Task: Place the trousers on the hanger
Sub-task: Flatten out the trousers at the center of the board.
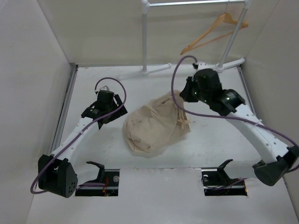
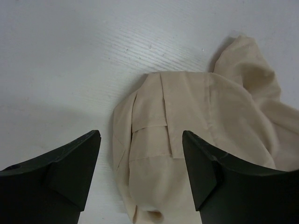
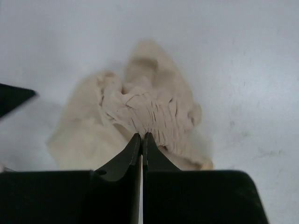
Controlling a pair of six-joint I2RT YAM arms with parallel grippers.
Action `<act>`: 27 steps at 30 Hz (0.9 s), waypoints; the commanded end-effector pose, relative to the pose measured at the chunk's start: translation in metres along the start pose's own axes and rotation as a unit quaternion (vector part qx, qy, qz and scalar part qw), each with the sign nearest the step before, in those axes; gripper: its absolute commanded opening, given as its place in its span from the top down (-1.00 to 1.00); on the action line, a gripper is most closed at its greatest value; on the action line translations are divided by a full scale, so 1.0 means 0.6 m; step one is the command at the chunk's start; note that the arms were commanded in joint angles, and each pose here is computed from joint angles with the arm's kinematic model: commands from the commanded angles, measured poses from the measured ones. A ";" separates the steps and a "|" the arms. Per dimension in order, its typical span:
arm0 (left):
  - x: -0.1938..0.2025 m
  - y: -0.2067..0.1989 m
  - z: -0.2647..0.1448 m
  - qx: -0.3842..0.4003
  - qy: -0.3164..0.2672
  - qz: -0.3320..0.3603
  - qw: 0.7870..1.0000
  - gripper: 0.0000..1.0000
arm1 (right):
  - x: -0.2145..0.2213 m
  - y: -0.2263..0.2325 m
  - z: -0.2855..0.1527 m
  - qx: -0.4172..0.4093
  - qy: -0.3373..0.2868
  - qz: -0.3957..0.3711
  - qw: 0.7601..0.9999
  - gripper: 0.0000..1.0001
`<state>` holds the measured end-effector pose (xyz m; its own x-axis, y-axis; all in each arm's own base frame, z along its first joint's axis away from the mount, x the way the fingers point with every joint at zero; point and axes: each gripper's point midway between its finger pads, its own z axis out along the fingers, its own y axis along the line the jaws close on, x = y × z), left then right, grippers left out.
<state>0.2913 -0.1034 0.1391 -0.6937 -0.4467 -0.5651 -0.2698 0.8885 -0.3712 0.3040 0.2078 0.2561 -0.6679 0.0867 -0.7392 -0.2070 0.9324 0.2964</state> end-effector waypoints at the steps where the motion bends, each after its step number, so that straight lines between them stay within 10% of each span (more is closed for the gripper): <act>1: -0.030 -0.030 -0.001 0.035 -0.013 -0.016 0.999 -0.40 | -0.146 0.025 -0.167 -0.021 -0.144 0.018 0.989 0.97; 7: -0.064 -0.073 -0.005 0.060 -0.031 -0.011 0.998 -0.42 | -0.085 -0.077 -0.267 0.050 -0.167 0.083 0.981 0.96; 17: -0.033 -0.162 0.069 0.085 -0.019 0.036 0.996 -0.45 | 0.119 -0.289 -0.224 0.235 -0.113 0.225 0.939 1.00; 27: 0.051 -0.287 0.201 0.127 0.074 0.081 0.986 -0.50 | 0.143 -0.322 -0.248 0.272 -0.129 0.262 0.917 1.00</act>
<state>0.3851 -0.2490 0.0753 -0.8182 -0.2713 -0.5069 -0.0617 0.9180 -0.3919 0.1754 -0.0199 0.2182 -0.3943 0.5658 -0.7241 0.5348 0.7821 0.3199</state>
